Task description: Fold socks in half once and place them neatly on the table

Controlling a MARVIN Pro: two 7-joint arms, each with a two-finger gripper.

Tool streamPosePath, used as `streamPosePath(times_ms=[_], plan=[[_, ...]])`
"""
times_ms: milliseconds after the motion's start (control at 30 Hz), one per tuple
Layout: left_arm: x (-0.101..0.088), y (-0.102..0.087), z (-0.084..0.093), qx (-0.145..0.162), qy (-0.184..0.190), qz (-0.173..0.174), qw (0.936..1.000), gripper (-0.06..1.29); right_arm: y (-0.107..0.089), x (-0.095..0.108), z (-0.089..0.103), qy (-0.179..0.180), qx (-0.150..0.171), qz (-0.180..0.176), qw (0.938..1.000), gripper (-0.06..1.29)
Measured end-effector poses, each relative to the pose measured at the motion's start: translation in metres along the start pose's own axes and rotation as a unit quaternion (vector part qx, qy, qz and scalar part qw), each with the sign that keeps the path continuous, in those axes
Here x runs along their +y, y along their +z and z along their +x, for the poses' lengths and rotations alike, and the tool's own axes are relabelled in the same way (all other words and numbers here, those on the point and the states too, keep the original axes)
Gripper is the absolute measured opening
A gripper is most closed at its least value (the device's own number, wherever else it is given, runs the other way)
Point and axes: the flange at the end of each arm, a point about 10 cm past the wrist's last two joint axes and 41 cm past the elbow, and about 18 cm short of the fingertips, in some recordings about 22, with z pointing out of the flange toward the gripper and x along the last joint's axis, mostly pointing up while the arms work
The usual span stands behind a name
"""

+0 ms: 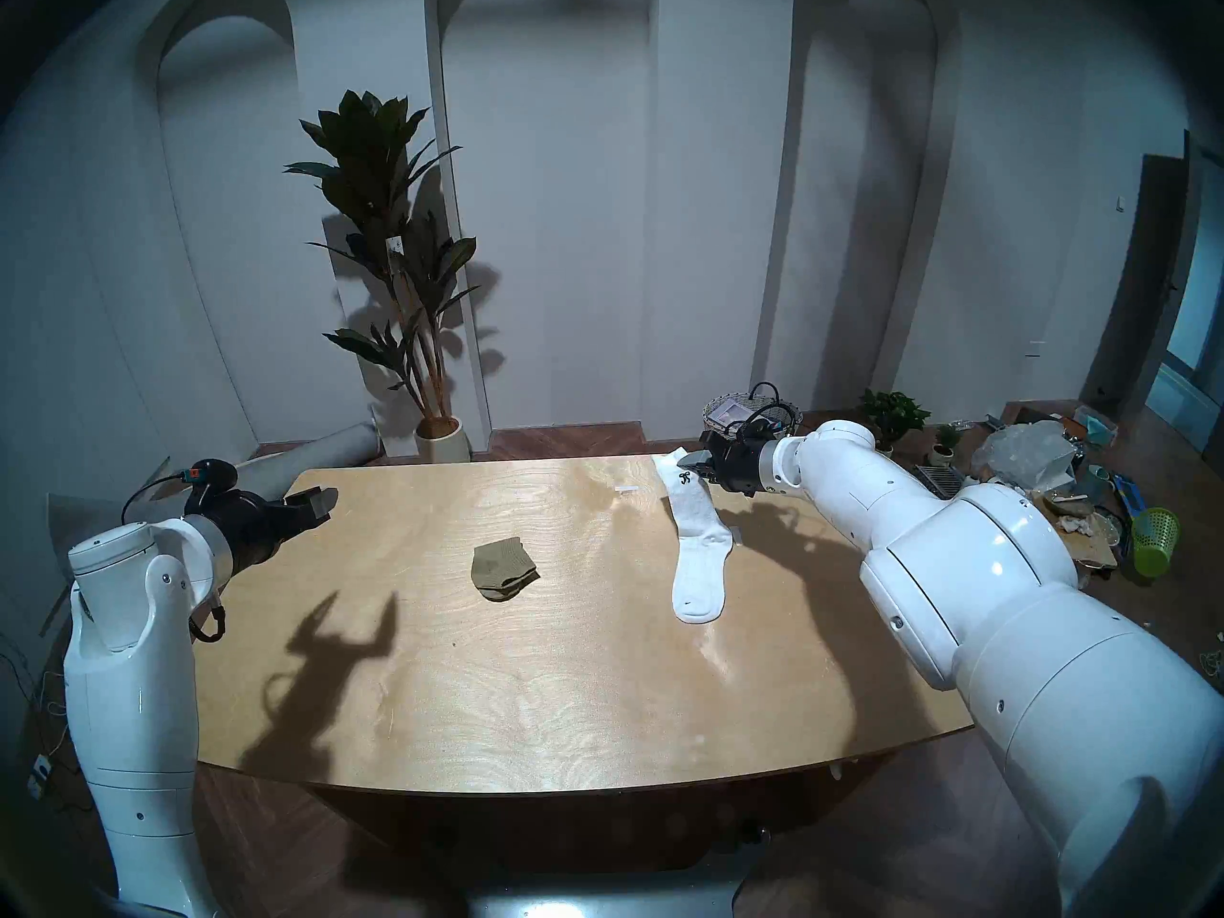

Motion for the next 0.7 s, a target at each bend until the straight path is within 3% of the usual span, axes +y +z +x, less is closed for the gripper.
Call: streamPosePath(times_ms=[700], plan=[[-0.003, -0.002, -0.007, 0.004, -0.025, 0.017, 0.9995, 1.23, -0.019, 0.013, -0.006, -0.027, -0.062, 0.000, 0.9977, -0.03]])
